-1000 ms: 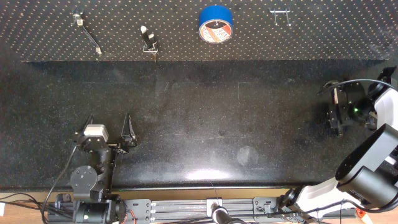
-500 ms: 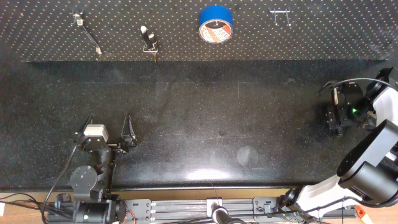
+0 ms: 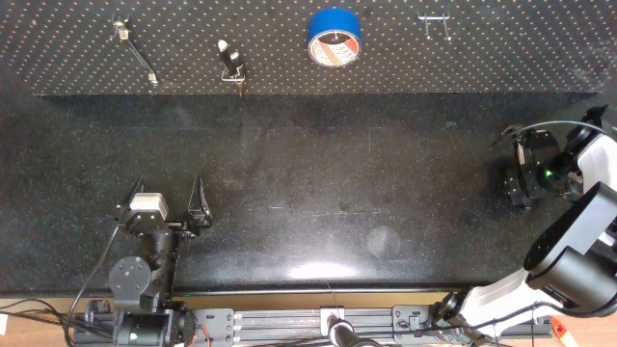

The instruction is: Place Tools Onto Pegboard

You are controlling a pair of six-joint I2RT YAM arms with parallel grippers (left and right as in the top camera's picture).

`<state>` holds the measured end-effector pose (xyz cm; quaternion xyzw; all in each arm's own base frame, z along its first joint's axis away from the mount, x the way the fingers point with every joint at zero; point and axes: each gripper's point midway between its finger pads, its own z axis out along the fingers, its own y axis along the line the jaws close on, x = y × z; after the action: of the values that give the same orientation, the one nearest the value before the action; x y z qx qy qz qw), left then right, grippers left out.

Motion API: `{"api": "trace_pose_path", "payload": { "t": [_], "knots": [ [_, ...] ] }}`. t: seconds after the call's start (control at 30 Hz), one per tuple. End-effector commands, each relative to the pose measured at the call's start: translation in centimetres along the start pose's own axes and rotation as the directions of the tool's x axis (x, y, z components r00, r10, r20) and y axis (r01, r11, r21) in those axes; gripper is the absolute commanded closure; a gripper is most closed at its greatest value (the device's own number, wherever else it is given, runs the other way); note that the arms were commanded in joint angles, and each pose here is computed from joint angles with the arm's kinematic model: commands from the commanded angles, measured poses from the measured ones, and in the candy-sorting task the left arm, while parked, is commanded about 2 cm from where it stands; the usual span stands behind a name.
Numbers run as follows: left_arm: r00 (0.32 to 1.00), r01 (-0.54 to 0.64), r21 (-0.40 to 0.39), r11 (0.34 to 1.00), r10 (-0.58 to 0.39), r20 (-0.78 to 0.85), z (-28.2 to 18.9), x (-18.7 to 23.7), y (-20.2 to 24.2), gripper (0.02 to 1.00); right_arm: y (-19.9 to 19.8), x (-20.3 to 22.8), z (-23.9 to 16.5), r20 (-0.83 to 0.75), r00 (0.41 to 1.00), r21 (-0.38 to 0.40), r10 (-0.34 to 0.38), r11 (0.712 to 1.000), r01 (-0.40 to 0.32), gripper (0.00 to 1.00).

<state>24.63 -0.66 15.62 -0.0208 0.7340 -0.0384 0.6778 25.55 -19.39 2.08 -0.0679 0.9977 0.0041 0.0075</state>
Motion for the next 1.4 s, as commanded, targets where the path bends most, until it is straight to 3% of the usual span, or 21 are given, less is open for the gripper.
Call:
{"api": "trace_pose_path", "payload": {
  "t": [0.03, 0.4, 0.93, 1.4],
  "knots": [
    [1.0, 0.005, 0.01, 1.0, -0.005, -0.003, -0.03, 0.13, -0.2, 0.023, 0.16, 0.27, 0.4, -0.02, 0.999, -0.007, -0.039, 0.999, 0.039, 0.086],
    [1.0, 0.005, 0.01, 1.0, -0.005, -0.003, -0.03, 0.13, -0.2, 0.023, 0.31, 0.43, 0.87, -0.032, 0.998, -0.021, -0.048, 0.999, 0.047, 0.476],
    [1.0, 0.005, 0.01, 1.0, -0.005, -0.003, -0.03, 0.13, -0.2, 0.023, 0.83, 0.89, 0.83, -0.049, 0.997, -0.044, -0.058, 0.997, 0.056, 0.704],
    [1.0, 0.005, 0.01, 1.0, -0.005, -0.003, -0.03, 0.13, -0.2, 0.023, 1.13, 0.43, 0.85, -0.038, 0.997, -0.047, -0.069, 0.997, 0.067, 0.779]
  ]
}}
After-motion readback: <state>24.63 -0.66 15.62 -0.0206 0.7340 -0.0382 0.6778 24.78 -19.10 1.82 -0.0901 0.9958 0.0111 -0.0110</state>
